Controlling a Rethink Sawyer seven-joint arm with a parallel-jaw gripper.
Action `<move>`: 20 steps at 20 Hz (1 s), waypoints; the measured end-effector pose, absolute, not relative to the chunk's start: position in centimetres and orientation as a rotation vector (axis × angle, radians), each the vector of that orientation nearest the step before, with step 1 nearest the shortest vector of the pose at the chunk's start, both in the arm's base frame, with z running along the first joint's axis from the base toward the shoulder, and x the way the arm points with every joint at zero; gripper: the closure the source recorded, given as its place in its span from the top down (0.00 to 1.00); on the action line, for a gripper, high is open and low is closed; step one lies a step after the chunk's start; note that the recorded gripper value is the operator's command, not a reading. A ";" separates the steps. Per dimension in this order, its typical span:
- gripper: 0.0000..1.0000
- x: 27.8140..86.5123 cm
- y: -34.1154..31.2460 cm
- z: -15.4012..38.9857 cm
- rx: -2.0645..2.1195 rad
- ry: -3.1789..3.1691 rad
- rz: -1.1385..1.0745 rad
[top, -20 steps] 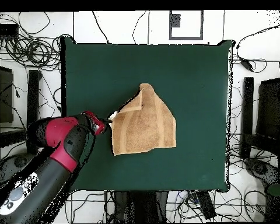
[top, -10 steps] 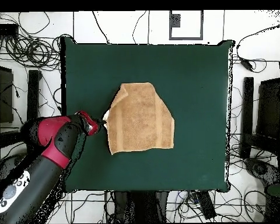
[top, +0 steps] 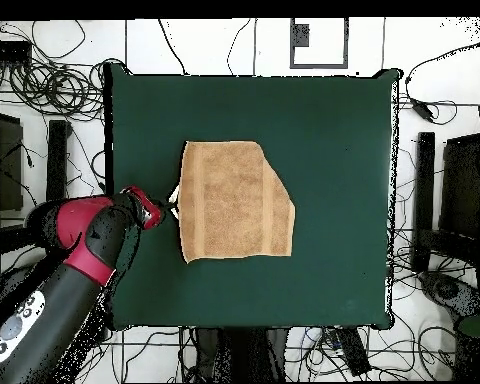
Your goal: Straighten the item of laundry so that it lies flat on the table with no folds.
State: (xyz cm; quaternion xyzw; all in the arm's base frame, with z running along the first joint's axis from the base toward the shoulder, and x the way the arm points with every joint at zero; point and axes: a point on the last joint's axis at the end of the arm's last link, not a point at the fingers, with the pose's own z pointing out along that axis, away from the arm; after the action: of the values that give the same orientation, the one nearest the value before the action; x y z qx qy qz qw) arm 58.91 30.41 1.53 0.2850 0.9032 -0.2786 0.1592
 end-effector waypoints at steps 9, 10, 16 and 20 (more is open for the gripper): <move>1.00 59.0 30.5 1.7 0.816 2.581 -0.790; 1.00 59.1 30.6 1.8 0.817 2.580 -0.788; 1.00 59.3 31.1 2.7 0.825 2.583 -0.760; 1.00 59.7 31.5 4.2 0.848 2.585 -0.716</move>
State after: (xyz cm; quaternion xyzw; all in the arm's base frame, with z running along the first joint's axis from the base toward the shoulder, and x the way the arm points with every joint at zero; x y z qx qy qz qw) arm 59.74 31.49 4.23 0.2974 0.9065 -0.2512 0.1633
